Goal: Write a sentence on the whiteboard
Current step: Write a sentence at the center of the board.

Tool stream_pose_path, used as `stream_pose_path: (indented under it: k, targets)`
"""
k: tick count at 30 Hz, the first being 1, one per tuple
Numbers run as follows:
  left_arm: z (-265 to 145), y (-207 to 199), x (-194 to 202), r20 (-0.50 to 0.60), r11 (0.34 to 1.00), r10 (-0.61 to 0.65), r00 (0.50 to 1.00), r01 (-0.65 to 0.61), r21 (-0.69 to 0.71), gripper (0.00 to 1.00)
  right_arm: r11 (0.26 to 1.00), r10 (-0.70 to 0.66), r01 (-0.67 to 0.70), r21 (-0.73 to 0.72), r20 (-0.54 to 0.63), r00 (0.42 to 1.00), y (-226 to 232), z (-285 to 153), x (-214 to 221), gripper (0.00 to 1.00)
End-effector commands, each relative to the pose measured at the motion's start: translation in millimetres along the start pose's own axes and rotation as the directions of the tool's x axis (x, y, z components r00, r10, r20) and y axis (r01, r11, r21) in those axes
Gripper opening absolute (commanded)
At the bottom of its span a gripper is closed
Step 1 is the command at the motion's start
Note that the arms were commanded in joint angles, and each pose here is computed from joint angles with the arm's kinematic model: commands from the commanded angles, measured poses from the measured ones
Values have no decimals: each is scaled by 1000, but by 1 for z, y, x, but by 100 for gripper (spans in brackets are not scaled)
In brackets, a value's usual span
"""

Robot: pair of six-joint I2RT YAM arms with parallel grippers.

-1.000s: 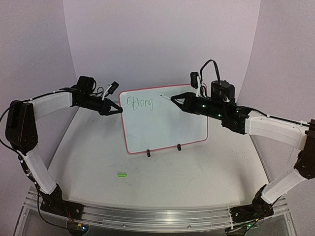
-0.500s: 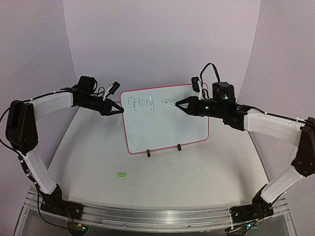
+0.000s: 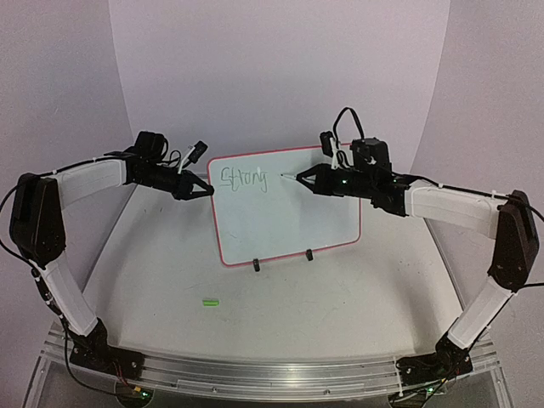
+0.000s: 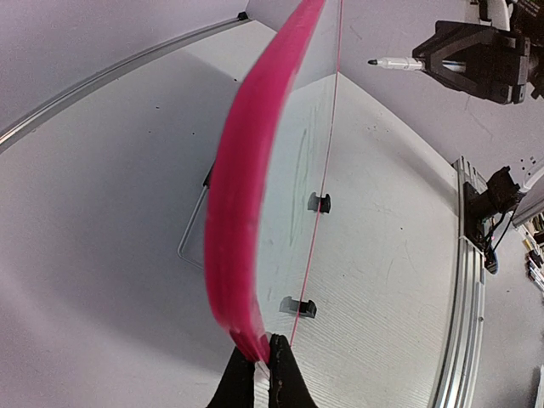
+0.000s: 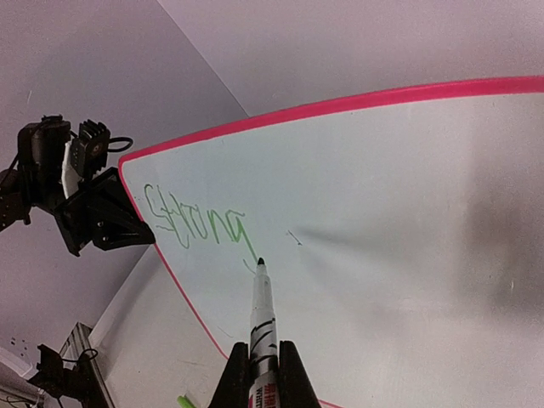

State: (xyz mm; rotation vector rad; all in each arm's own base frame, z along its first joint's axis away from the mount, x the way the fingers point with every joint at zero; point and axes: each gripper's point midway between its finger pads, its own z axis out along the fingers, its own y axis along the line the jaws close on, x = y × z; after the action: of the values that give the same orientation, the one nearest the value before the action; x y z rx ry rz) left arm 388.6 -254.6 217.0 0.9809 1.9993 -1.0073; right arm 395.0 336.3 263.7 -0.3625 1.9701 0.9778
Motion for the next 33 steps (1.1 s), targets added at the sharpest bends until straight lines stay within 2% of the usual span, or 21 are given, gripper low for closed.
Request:
stream_pose_path:
  k: [1,18,33]
  targets:
    - [12,9,26,-91,999,11,996,-15,-46,0,999,-35,35,-1,61,998,6,7,-24,0]
    - [13,8,25,-93,999,13,996,-17,-45,0,999,-1,-2,36,79,997,-7,25,-28,0]
    - [13,6,24,-91,999,18,996,-22,-44,0,991,10,-27,132,129,992,-20,9,-34,0]
